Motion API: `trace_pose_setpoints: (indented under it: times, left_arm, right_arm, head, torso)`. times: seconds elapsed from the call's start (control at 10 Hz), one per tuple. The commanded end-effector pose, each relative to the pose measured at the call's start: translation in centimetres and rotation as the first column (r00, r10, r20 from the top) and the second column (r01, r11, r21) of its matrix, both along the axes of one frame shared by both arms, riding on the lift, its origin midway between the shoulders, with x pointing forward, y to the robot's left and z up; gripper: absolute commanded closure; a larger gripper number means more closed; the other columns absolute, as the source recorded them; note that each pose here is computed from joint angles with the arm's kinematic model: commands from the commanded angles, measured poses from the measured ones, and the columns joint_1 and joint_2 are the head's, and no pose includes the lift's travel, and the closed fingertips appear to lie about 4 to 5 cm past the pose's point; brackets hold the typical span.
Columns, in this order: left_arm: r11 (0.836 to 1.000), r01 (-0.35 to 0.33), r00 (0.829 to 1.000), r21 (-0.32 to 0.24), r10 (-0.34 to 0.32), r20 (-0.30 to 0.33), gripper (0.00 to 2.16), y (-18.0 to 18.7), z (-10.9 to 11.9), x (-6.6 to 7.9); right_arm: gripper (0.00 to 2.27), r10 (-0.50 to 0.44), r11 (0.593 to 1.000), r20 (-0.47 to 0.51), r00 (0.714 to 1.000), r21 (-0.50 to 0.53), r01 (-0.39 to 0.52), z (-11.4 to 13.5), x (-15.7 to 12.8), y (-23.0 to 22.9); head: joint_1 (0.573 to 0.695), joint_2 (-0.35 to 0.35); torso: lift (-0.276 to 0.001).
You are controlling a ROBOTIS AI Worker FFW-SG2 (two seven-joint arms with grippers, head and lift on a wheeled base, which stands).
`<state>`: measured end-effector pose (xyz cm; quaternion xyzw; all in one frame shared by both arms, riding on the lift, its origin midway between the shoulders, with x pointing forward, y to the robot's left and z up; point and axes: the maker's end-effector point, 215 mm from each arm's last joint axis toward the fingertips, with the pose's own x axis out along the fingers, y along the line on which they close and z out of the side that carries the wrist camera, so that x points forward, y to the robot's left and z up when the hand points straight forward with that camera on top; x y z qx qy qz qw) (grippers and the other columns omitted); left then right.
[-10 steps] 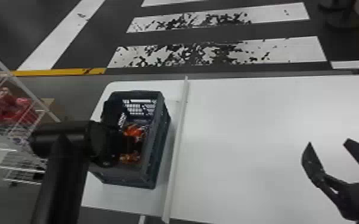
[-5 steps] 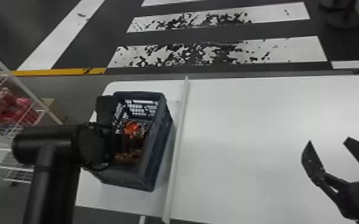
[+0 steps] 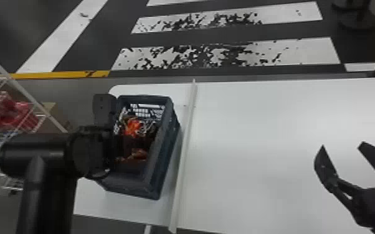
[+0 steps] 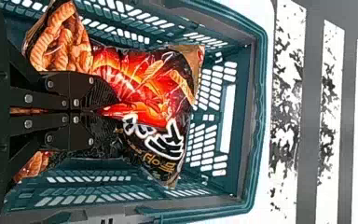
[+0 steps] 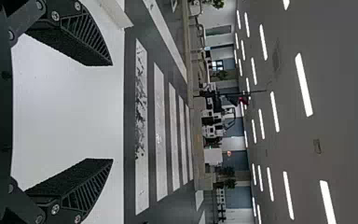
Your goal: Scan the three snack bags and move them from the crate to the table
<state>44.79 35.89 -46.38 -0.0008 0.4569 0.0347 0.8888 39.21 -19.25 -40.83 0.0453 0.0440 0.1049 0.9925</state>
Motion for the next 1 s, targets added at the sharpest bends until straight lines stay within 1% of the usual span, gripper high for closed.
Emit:
trace_pose_setpoints:
  times: [0.0, 0.1, 0.4, 0.5, 0.7, 0.9]
  left_arm:
    - [1.0, -0.007, 1.0, 0.016, 0.006, 0.027, 1.63, 0.3, 1.1, -0.1]
    - [0.999, -0.014, 0.999, 0.042, 0.012, 0.045, 1.63, 0.7, 1.9, -0.2]
    - [0.999, -0.013, 0.995, 0.046, 0.008, 0.097, 1.63, 0.7, 4.2, -0.5]
    - [0.999, -0.014, 0.994, 0.045, 0.009, 0.109, 1.63, 0.6, 4.6, -0.7]
    - [0.999, -0.022, 0.992, 0.039, 0.017, 0.122, 1.63, 0.6, 5.0, -1.0]
    - [0.999, -0.025, 0.993, 0.029, 0.022, 0.114, 1.63, 0.8, 4.3, -1.1]
  right_arm:
    - [0.17, -0.001, 1.0, -0.001, 1.0, 0.001, 0.001, 0.0, 0.0, 0.0]
    - [0.17, 0.0, 1.0, -0.001, 1.0, 0.0, 0.0, 0.0, 0.0, 0.0]
    - [0.17, -0.002, 1.0, -0.002, 1.0, -0.001, 0.002, -0.1, 0.0, 0.0]
    - [0.17, -0.002, 1.0, -0.002, 1.0, -0.001, 0.002, -0.1, 0.0, 0.0]
    - [0.17, -0.002, 1.0, -0.002, 1.0, 0.0, 0.002, -0.1, -0.1, 0.0]
    - [0.17, -0.003, 1.0, 0.01, 1.0, 0.002, 0.003, 0.3, -0.2, -0.1]
  head:
    - [0.695, 0.22]
    - [0.695, 0.225]
    - [0.695, 0.232]
    - [0.695, 0.232]
    - [0.695, 0.23]
    - [0.695, 0.231]
  torso:
    - [-0.062]
    - [-0.062]
    - [-0.062]
    - [-0.062]
    - [-0.062]
    - [-0.062]
